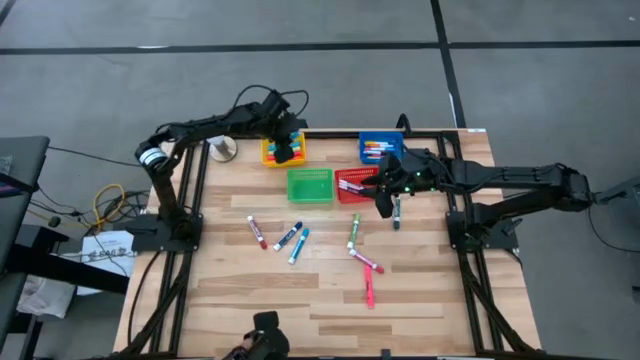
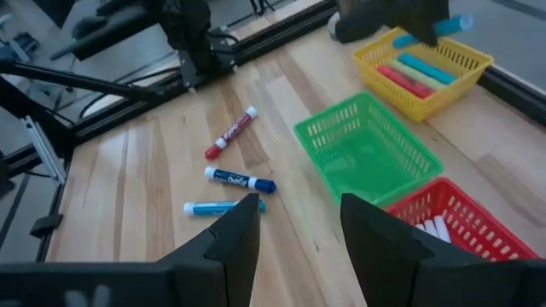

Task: Pick & Place Markers
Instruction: Put the blue sharpie into the yellow bin

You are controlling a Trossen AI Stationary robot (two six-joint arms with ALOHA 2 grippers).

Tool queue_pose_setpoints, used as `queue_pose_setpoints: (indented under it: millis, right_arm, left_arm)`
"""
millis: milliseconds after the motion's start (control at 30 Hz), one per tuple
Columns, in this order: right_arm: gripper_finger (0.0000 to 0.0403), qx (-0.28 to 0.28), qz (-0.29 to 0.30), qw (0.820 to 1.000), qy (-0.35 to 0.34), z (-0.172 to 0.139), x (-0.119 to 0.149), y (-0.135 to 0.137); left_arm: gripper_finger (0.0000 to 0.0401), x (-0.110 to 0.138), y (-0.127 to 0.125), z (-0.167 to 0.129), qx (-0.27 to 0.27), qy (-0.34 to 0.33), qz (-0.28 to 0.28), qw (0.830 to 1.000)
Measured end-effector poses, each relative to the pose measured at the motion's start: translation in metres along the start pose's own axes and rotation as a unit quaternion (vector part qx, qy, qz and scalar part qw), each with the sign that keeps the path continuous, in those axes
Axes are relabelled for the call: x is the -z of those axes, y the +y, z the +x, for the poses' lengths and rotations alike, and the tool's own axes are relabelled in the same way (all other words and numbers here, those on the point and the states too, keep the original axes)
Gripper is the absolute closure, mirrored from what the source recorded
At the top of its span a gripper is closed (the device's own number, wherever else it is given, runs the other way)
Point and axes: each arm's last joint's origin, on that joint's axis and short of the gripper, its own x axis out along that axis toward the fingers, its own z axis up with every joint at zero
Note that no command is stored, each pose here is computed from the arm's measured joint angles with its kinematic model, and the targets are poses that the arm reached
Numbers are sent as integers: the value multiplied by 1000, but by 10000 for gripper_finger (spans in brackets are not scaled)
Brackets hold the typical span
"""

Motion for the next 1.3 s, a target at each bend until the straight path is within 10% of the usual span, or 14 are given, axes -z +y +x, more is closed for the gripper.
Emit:
queue_pose_setpoints:
  millis: [1300]
  right_arm:
    - [254,-10,10,1000,-4,-3,0,3]
  left_arm:
    - [314,12,-5,36,12,58,57,997]
